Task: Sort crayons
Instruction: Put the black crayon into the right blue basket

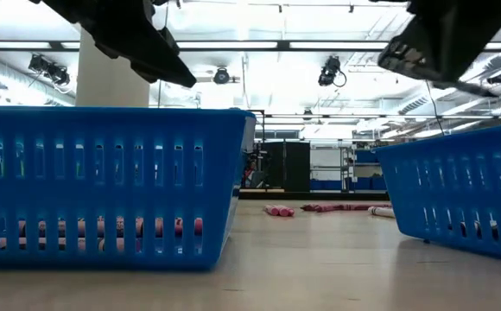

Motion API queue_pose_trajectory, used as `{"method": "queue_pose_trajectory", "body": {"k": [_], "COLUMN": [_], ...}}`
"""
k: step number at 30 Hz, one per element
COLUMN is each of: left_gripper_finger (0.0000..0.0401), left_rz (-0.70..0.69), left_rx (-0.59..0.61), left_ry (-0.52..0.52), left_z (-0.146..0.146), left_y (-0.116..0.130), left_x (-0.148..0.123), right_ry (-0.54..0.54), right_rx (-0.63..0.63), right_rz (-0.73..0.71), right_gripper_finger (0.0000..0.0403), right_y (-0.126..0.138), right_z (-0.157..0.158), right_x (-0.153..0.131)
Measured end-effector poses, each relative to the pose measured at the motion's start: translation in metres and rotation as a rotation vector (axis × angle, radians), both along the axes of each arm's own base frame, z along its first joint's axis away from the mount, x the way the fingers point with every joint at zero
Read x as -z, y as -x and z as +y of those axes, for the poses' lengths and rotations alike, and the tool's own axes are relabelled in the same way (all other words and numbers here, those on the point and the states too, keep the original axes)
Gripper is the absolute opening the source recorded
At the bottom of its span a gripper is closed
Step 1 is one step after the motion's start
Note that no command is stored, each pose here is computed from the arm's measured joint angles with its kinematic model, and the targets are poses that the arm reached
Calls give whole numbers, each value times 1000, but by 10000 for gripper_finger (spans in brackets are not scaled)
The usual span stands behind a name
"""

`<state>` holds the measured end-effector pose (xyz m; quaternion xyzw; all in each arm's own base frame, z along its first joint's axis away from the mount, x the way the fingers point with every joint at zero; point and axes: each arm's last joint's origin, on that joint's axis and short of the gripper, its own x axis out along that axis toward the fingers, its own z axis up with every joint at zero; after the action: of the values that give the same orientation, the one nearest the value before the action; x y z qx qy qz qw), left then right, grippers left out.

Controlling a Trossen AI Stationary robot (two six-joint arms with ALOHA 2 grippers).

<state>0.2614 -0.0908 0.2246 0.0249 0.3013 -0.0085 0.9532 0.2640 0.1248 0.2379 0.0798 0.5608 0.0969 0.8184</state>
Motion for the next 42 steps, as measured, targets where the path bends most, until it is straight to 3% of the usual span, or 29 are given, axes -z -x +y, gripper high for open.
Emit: {"method": "queue_pose_trajectory", "body": {"k": [12, 17, 19, 23, 26, 32, 42], "left_gripper_finger": [149, 149, 149, 149, 149, 149, 149], "left_rz": [17, 15, 15, 14, 15, 19, 20], "left_rx": [-1, 11, 10, 11, 10, 10, 13], "left_ry": [-8, -23, -23, -23, -22, -24, -29], "left_z": [1, 1, 1, 1, 1, 1, 1], "left_y": [1, 1, 1, 1, 1, 1, 1], "left_x": [1, 1, 1, 1, 1, 2, 2], "right_ry": [-145, -155, -111, 119, 214, 254, 205], "right_rx": [96, 108, 119, 177, 196, 191, 178], "right_rz": [70, 114, 144, 217, 272, 391, 478], "right_gripper_finger": [67, 92, 101, 106, 105, 101, 94], "right_y": [14, 12, 13, 21, 30, 45, 68], "right_z": [14, 8, 4, -8, -16, -23, -24], "right_x": [45, 41, 32, 24, 28, 48, 84]}}
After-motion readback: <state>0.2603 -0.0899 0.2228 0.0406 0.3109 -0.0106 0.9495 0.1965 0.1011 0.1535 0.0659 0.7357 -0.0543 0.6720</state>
